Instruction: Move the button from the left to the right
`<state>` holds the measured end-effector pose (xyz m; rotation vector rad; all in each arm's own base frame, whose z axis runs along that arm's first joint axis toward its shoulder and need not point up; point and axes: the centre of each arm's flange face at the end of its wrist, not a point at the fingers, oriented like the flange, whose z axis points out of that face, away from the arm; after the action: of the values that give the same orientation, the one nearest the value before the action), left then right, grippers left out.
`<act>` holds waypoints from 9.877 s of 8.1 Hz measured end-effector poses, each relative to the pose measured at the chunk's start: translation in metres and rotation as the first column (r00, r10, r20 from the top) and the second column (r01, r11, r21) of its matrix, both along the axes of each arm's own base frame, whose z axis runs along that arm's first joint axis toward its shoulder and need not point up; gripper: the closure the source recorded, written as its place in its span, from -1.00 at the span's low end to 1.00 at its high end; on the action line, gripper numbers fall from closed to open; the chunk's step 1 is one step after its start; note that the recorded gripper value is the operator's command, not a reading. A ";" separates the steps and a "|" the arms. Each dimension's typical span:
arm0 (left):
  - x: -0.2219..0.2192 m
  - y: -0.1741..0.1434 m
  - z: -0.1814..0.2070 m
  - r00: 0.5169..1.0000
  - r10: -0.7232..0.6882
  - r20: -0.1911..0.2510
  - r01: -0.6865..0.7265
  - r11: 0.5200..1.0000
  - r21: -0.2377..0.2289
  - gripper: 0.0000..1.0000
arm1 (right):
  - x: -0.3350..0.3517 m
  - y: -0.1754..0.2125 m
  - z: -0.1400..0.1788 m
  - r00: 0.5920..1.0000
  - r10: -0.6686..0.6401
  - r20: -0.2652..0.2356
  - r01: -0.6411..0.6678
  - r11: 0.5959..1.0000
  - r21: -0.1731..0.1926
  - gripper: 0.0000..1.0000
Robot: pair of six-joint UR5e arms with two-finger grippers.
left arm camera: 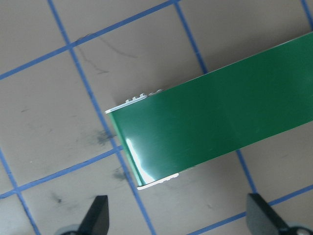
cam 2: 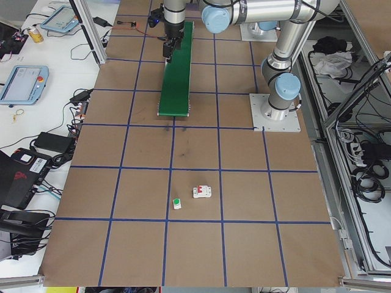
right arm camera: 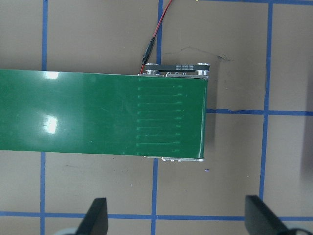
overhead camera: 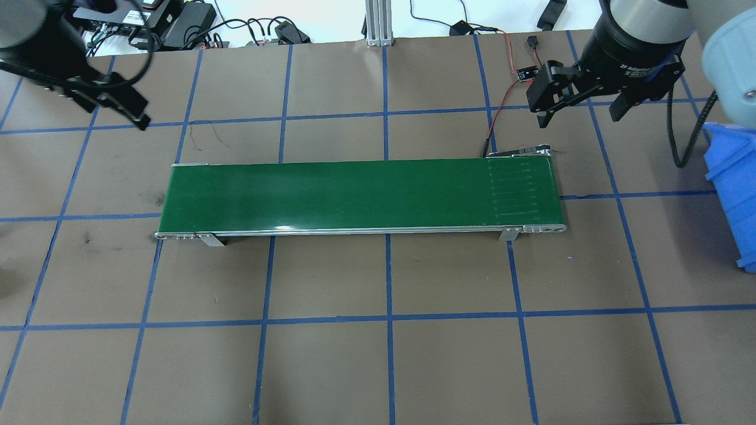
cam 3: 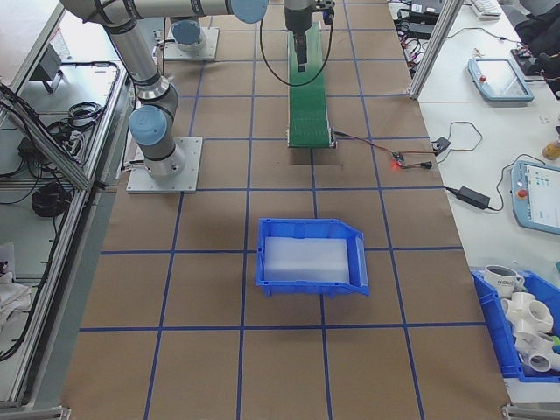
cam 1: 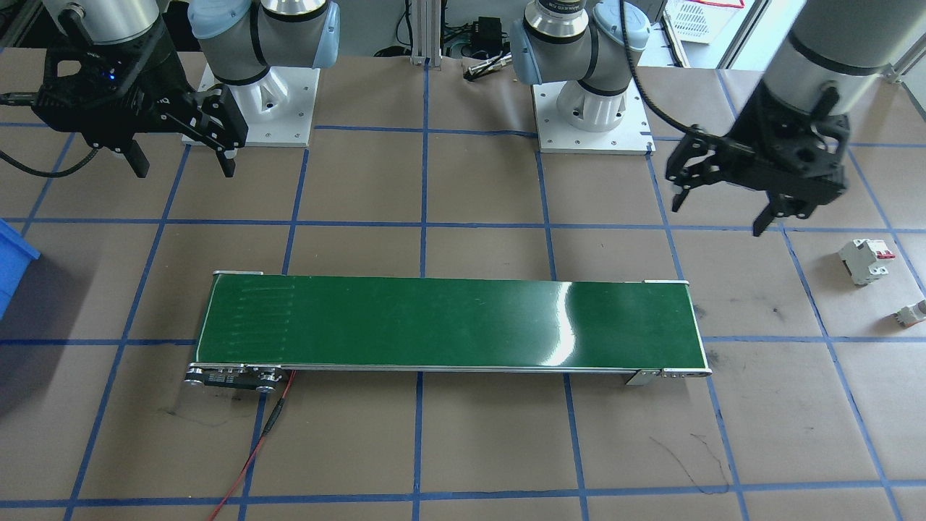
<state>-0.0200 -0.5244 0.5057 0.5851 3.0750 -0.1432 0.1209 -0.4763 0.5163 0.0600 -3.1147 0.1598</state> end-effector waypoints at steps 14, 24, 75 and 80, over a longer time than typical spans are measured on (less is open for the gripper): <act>0.533 0.050 -0.178 0.924 0.381 0.030 -0.382 0.918 0.110 -1.00 | 0.000 0.000 0.000 1.000 -0.001 0.000 0.001 1.000 0.000 -1.00; 0.535 0.003 -0.272 0.855 0.517 0.028 -0.517 0.849 0.105 -1.00 | 0.001 0.000 0.000 1.000 0.000 0.003 0.000 1.000 0.000 -1.00; 0.010 -0.014 -0.233 -0.075 0.996 0.045 -0.993 -0.070 -0.099 -1.00 | -0.001 0.001 -0.002 1.000 0.022 -0.004 -0.022 1.000 0.021 -1.00; 0.000 -0.023 -0.203 0.138 0.990 -0.006 -0.990 0.138 -0.016 -1.00 | 0.000 -0.054 -0.069 1.000 0.018 0.013 -0.019 0.996 0.082 -1.00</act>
<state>-0.0196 -0.5471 0.3025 -1.5439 2.6467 -0.1196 0.1204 -0.5298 0.4476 0.0903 -3.1327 0.0328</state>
